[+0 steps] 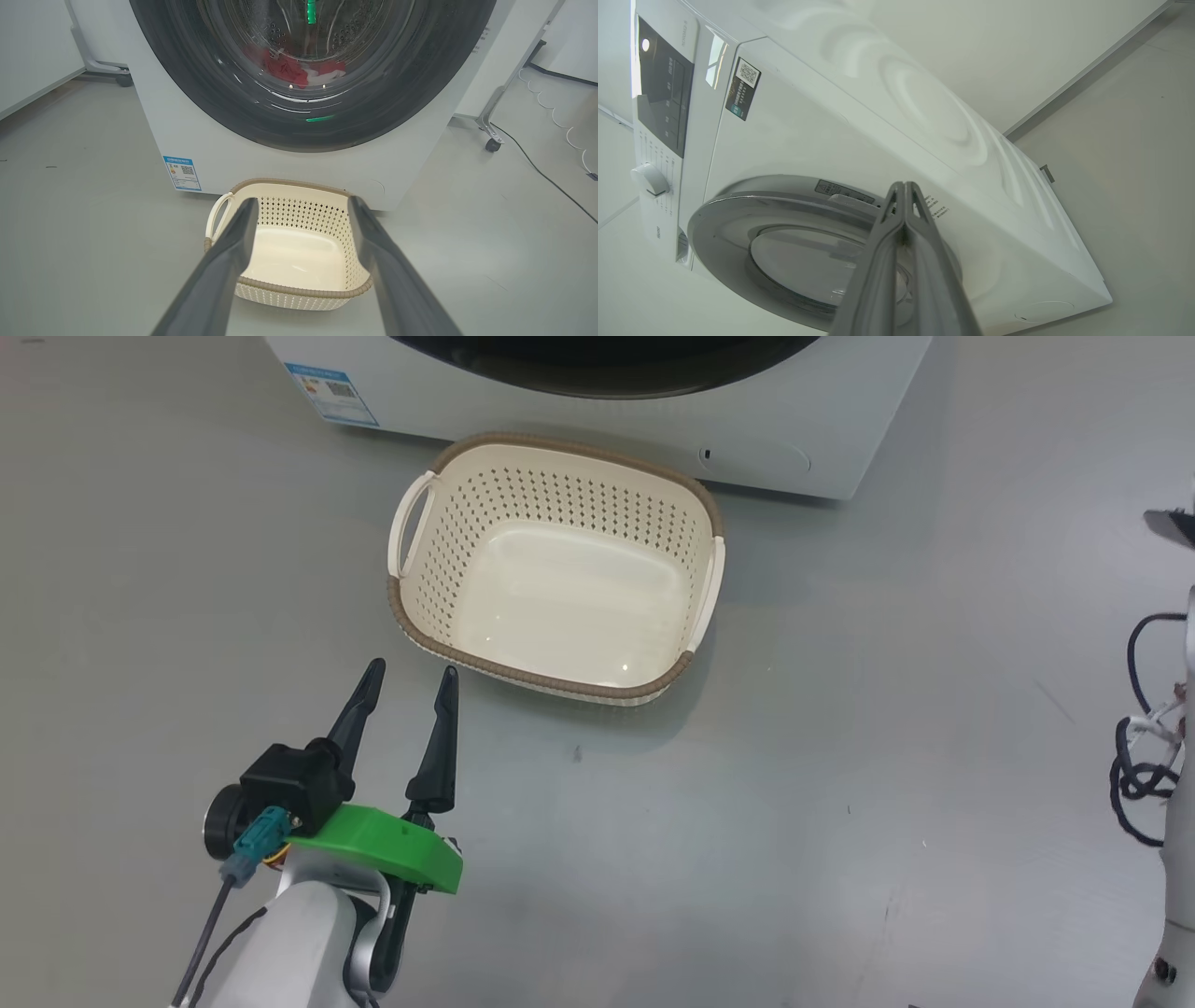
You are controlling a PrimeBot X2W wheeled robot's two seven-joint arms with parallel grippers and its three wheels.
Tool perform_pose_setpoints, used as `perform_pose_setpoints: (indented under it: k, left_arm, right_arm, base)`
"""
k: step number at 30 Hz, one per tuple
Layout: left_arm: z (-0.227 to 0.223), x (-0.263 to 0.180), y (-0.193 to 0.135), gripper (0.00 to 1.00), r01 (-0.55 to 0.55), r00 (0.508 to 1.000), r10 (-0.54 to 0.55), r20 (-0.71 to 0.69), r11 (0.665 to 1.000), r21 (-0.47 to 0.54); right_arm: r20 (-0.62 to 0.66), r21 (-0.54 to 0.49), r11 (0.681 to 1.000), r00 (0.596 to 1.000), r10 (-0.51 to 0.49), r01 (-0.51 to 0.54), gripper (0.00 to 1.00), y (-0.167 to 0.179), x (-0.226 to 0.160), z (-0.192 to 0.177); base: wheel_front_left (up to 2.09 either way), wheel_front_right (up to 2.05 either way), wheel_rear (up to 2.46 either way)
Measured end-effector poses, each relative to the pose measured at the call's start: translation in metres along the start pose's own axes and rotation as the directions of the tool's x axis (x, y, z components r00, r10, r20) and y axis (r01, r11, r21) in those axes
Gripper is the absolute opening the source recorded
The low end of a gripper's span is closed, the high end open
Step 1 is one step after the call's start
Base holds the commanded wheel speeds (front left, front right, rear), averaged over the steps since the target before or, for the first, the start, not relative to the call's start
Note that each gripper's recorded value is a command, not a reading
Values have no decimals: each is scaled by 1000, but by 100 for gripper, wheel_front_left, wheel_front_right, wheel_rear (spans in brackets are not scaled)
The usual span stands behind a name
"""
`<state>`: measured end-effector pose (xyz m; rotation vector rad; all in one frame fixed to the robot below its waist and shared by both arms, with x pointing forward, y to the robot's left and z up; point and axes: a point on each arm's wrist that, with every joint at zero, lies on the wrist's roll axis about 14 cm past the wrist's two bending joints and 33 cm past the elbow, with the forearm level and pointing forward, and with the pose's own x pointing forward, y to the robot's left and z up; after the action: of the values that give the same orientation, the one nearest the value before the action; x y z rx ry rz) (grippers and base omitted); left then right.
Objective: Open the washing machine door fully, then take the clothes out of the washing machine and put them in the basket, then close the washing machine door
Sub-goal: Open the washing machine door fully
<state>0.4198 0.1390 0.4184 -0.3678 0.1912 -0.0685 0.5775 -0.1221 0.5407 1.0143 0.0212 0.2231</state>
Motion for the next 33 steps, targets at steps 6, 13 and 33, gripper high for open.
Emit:
perform_pose_setpoints:
  k: [6,13,33]
  left_arm:
    - [-8,9,4,100,0,1000,0,-24,1000,1]
    - [-14,18,7,100,6,999,-6,-41,1000,0]
    - [-19,25,32,100,-56,997,55,-62,998,-8]
  right_arm:
    - [-56,11,999,998,43,-42,0,12,38,-7]
    - [-141,30,999,989,38,-35,0,10,67,-24]
    - [-327,209,977,939,108,-40,0,22,127,-82]
  base:
    - [0,0,0]
    - [0,0,0]
    - [0,0,0]
